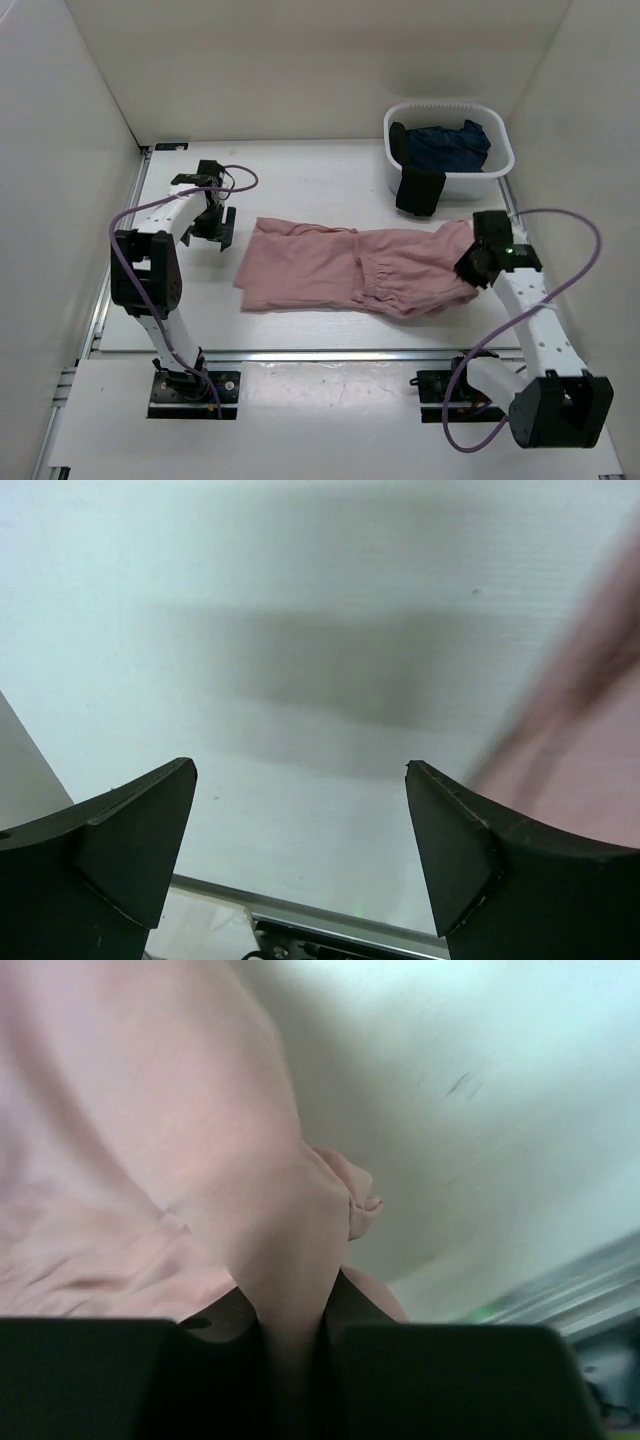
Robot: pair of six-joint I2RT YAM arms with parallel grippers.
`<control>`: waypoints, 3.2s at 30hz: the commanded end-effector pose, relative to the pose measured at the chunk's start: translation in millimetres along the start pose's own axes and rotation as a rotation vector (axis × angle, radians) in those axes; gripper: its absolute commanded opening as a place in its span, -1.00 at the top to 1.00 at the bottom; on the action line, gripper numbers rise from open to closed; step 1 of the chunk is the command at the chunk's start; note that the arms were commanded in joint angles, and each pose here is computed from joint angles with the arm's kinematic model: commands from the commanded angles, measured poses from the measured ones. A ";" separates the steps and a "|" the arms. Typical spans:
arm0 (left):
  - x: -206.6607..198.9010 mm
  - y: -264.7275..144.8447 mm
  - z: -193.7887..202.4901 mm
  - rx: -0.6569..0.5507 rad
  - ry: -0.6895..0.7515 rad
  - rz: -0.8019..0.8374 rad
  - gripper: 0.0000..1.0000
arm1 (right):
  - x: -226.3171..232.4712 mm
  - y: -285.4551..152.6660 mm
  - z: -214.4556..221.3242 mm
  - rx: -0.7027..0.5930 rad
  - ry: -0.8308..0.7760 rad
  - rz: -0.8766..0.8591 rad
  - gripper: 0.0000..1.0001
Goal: Fold and stack the trousers
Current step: Fold the trousers
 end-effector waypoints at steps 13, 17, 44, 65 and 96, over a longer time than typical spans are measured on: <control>5.9 -17.6 -8.1 -0.063 -0.032 0.015 -0.98 | 174.5 -97.1 69.4 -0.170 -0.859 0.074 1.00; 7.4 -14.9 -4.4 -0.052 -0.039 0.016 -0.98 | 220.6 -80.0 127.6 -0.149 -0.982 0.063 1.00; 11.6 -7.1 -0.1 -0.027 -0.058 0.028 -1.00 | 205.8 -18.3 167.1 0.198 -0.775 -0.356 0.60; -33.4 -80.3 -64.4 -0.297 0.038 0.236 -1.00 | 189.2 -11.1 220.4 0.173 -1.244 -0.345 0.65; -150.4 -48.2 -210.0 -0.472 0.230 0.565 0.72 | 205.7 -37.0 306.7 0.160 -1.490 -0.493 1.00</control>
Point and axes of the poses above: each gripper's point midway between its finger pads, its own y axis out along the fingers, its own x axis along the line the jaws close on, z = x × y, the point moved 3 cm from there along -y, back along the fingers, and after that the axes turned 15 degrees about y, right-handed, at the moved point
